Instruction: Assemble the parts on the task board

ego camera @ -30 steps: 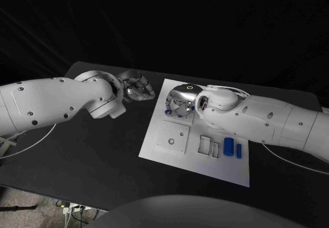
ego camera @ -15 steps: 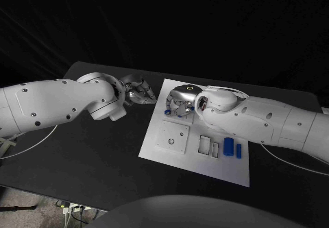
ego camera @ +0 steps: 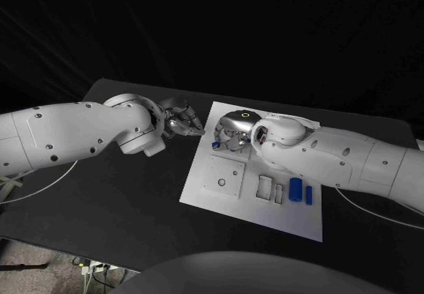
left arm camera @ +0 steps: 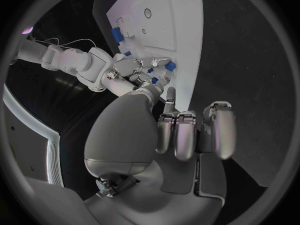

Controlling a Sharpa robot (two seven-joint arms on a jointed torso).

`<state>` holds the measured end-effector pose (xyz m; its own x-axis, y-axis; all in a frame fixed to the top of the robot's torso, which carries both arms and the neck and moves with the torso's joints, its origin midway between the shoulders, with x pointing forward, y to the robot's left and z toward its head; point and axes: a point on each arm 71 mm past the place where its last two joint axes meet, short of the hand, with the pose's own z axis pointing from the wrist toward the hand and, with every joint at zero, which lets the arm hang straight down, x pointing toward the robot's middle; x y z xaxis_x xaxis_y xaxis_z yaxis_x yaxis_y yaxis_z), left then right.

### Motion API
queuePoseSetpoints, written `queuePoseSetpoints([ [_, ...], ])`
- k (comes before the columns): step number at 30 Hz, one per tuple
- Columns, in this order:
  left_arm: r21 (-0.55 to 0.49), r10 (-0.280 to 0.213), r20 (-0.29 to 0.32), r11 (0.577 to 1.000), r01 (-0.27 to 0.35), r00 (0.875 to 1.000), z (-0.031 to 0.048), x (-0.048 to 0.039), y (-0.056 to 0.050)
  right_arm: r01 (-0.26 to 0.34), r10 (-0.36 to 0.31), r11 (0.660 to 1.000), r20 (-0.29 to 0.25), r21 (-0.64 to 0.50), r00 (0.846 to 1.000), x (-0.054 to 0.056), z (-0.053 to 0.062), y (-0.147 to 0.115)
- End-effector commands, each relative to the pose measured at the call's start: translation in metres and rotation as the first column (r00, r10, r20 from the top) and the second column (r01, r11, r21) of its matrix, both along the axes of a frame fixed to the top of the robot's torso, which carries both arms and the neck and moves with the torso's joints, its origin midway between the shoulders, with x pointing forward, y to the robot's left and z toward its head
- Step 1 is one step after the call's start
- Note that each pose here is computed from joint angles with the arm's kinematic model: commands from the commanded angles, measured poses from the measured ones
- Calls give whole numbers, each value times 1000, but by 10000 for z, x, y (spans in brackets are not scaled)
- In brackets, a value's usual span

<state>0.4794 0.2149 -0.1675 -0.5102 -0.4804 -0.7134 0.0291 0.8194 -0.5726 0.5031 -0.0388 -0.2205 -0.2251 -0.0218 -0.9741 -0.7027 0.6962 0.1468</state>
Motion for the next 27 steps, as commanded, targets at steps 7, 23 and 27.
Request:
queuePoseSetpoints([
  [7, 2, -21, -40, 1000, 21, 999, -52, -6, -48, 13, -14, 999, 43, 35, 999, 8, 20, -33],
  [23, 34, -32, -87, 999, 35, 996, -149, 18, -106, 14, -23, 994, 81, 105, 996, -26, 48, -141],
  [27, 41, -40, -103, 998, 44, 994, -177, 31, -123, 7, -23, 988, 97, 153, 995, -44, 89, -207],
])
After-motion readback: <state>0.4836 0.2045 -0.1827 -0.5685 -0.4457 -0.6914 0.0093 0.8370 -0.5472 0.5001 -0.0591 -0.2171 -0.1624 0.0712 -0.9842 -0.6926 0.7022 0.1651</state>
